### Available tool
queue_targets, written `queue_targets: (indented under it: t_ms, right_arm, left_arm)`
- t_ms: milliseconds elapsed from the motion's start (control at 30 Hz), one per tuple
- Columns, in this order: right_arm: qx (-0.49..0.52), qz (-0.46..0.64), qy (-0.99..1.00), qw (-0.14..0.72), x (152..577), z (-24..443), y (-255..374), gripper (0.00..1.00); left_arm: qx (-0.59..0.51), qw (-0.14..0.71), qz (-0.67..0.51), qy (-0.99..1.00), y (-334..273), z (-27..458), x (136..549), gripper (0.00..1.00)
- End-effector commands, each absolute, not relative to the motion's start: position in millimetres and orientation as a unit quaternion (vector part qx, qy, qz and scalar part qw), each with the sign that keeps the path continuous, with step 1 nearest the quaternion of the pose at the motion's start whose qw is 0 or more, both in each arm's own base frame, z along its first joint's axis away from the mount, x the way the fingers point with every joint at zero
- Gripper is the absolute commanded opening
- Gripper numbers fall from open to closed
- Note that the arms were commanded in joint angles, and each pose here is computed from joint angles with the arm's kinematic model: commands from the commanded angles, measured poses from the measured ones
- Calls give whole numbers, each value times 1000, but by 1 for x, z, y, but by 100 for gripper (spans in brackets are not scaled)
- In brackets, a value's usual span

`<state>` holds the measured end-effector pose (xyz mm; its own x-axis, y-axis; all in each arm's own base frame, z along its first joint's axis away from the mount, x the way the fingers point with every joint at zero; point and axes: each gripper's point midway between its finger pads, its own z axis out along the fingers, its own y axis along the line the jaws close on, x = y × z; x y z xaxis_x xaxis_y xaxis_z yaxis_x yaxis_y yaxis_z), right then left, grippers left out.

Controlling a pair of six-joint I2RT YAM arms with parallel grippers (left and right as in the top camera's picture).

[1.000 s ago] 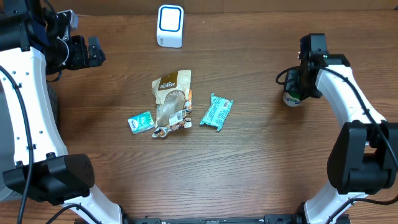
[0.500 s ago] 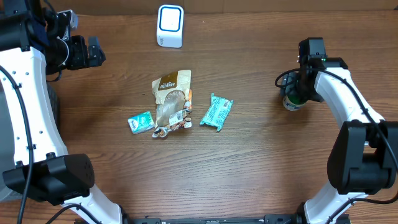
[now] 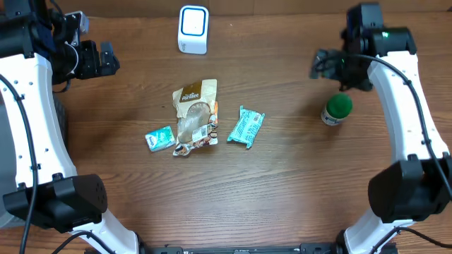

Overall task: Scan the item barcode
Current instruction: 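Reach the right gripper to the mint-green packet and grasp it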

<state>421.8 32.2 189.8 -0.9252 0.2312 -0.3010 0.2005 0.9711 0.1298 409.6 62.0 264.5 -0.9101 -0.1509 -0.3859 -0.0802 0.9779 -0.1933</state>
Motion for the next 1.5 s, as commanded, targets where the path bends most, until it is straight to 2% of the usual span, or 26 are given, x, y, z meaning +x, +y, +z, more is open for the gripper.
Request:
queue_targets:
  t_ms: [0, 67, 233, 267, 367, 400, 600, 900, 1100, 1300, 1400, 1467]
  right_arm:
    - [56, 178, 970, 157, 418, 212, 107, 100]
    - [21, 238, 961, 141, 412, 211, 145, 100]
    - [-21, 258, 960, 108, 390, 178, 204, 100]
    - [-9, 254, 962, 103, 387, 169, 210, 97]
    - [60, 249, 963, 82, 375, 131, 236, 68]
    - [76, 253, 961, 76, 371, 121, 244, 63]
    - [122, 256, 956, 73, 356, 79, 264, 47]
    - [113, 245, 961, 59, 337, 60, 269, 46]
    - [104, 241, 961, 84, 337, 59, 287, 46]
    - [99, 222, 968, 58, 322, 34, 298, 46]
    - [97, 199, 975, 36, 311, 23, 290, 48]
    - [82, 191, 978, 34, 310, 23, 285, 52]
  left_arm:
    - [-51, 207, -89, 973, 61, 266, 410, 100]
    - [-51, 207, -89, 973, 61, 266, 410, 99]
    - [-51, 207, -89, 973, 61, 266, 410, 100]
    - [-51, 207, -89, 973, 61, 266, 410, 99]
    - [-51, 207, -89, 973, 61, 266, 410, 100]
    - [-51, 207, -89, 973, 61, 266, 410, 99]
    - [-51, 207, -89, 973, 61, 266, 410, 100]
    - [-51, 207, -89, 973, 61, 266, 410, 99]
    - [-51, 207, -89, 973, 61, 266, 410, 100]
    - [-51, 207, -89, 973, 61, 266, 410, 100]
    - [-51, 207, -89, 973, 61, 266, 410, 100]
    - [-51, 207, -89, 973, 61, 266, 410, 100]
